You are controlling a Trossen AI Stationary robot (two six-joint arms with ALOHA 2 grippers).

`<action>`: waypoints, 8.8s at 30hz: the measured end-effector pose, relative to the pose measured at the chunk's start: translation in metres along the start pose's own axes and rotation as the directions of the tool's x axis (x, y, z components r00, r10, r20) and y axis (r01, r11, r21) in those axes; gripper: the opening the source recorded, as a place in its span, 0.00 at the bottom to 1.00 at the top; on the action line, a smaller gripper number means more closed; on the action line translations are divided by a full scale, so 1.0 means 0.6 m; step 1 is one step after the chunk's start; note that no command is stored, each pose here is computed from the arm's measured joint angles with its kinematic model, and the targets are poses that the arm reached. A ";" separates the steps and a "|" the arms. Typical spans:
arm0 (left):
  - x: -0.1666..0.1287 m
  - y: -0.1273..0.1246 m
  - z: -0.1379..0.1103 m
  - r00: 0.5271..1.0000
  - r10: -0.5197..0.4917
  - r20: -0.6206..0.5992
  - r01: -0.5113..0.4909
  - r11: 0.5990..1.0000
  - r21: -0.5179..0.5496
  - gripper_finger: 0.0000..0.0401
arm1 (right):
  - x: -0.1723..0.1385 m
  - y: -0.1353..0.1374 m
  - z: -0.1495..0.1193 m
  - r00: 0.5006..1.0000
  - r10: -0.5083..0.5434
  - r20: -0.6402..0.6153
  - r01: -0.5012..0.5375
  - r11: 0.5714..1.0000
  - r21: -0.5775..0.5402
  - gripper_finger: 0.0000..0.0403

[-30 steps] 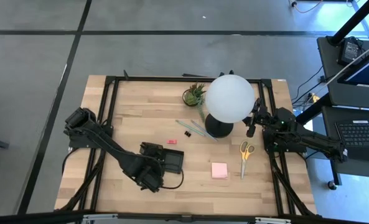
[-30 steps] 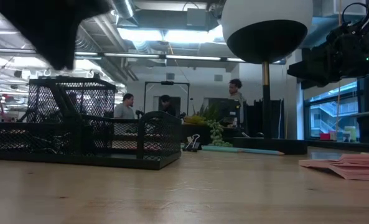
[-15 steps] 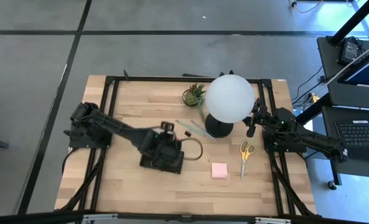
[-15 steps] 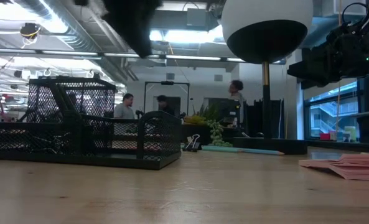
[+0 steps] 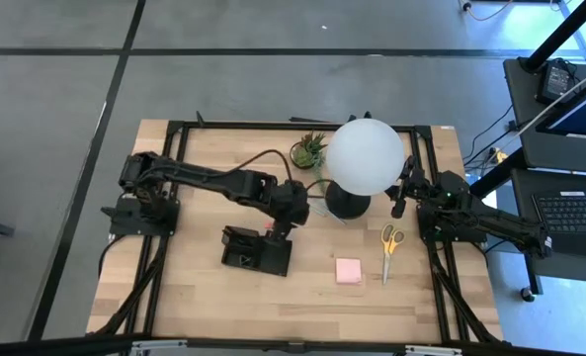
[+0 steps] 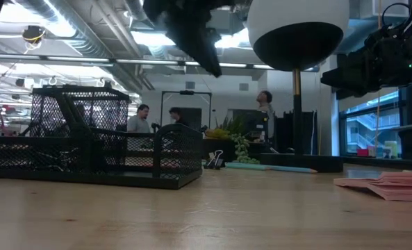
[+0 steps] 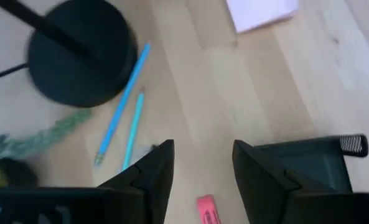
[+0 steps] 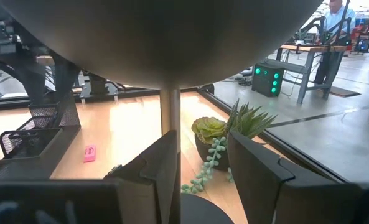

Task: Pick and place office supplies into organizer
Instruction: Put the black binder clip into the desk organizer, then put the eraser into the desk organizer

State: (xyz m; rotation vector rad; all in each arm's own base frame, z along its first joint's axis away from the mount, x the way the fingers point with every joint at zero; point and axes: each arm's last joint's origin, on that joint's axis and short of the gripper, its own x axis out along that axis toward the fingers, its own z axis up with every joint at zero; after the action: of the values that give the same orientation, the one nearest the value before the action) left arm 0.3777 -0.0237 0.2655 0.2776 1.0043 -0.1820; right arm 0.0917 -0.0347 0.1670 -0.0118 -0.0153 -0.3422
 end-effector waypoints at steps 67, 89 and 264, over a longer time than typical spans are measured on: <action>0.214 0.103 -0.220 0.898 0.025 0.440 0.134 0.935 -0.328 0.09 | 0.000 0.000 0.000 1.000 0.000 0.000 0.000 1.000 0.000 0.36; 0.166 0.097 -0.195 0.887 0.040 0.460 0.116 0.945 -0.306 0.01 | 0.000 0.000 0.000 1.000 0.000 0.000 0.000 1.000 0.000 0.36; 0.058 0.001 -0.129 0.988 -0.026 -0.155 -0.038 0.916 -0.398 0.35 | 0.001 0.000 -0.002 1.000 0.000 -0.013 0.000 1.000 0.001 0.36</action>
State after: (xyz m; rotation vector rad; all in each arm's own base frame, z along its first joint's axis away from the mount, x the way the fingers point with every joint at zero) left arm 0.3336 0.0001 0.1968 -0.0824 1.1723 0.0556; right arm 0.0925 -0.0350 0.1660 -0.0087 -0.0030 -0.3426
